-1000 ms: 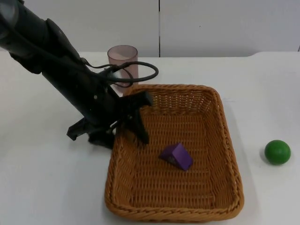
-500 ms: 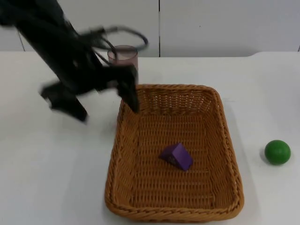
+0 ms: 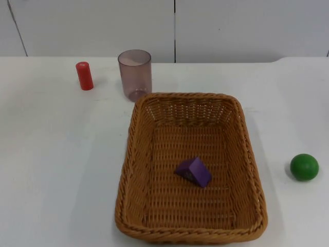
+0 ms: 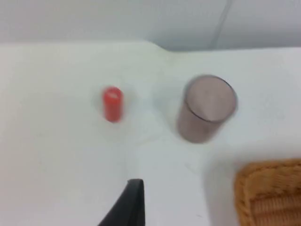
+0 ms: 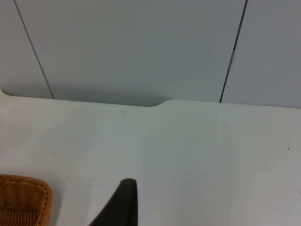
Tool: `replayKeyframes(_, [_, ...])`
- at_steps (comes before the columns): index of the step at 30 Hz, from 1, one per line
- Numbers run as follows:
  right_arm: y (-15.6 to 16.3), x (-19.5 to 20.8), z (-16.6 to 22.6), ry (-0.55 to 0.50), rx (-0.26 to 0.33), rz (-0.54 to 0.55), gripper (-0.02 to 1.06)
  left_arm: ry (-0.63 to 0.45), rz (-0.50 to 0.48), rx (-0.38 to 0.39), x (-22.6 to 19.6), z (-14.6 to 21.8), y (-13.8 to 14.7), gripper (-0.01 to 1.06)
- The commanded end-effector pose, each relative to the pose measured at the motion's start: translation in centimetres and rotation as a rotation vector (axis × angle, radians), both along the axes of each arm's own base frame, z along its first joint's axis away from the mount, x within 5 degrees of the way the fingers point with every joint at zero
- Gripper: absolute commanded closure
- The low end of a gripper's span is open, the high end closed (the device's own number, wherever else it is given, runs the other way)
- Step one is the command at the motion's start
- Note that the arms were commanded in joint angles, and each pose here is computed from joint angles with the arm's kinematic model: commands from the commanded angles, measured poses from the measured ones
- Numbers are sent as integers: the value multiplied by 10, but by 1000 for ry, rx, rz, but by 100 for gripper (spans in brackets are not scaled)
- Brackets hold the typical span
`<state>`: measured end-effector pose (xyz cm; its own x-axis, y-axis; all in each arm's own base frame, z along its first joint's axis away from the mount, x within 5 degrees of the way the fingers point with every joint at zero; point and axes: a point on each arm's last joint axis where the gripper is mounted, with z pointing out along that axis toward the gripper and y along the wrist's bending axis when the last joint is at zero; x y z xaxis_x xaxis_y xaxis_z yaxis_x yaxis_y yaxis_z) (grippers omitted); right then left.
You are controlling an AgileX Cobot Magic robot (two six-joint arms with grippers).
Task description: Pick up the basket with the left hand and place the triangular block into the basket with the right hand.
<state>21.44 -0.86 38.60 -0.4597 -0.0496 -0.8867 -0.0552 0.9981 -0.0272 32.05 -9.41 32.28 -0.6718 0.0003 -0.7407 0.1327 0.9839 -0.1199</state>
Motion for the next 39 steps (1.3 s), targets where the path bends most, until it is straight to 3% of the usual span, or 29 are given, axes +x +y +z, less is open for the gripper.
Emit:
replayKeyframes(1, [-1,-2,4,-15,-6,-2,0,-22,5,30,-5,5,3,0])
replayKeyframes(8, [-3,1,10,-87,-22,-17,0,-77,-9,133,-11,17,11,0])
replayKeyframes(14, [-4,4,18,-183,-19,-37,0,-179,-23,100,-12,31,9,0])
replayKeyframes(16, [-6,6,24,-251,-9,-58,0,-253,-29,59,-13,41,8,0])
replayKeyframes(18, [-6,6,27,-257,15,-67,0,-273,-27,50,-18,51,9,0])
replayKeyframes(23, [-6,4,21,-193,-17,-53,0,-292,-70,115,-29,70,16,0])
replayKeyframes(26, [-5,2,20,-184,-17,-51,0,-322,-39,24,-43,87,32,0])
replayKeyframes(29, [-5,-6,25,-208,-18,-50,0,-337,-2,17,-59,99,45,0])
replayKeyframes(32, [-2,-31,40,-271,-33,-47,0,-345,58,109,-94,117,66,0])
replayKeyframes(39, [3,-86,63,-395,-65,-44,0,-533,99,149,-160,154,81,0])
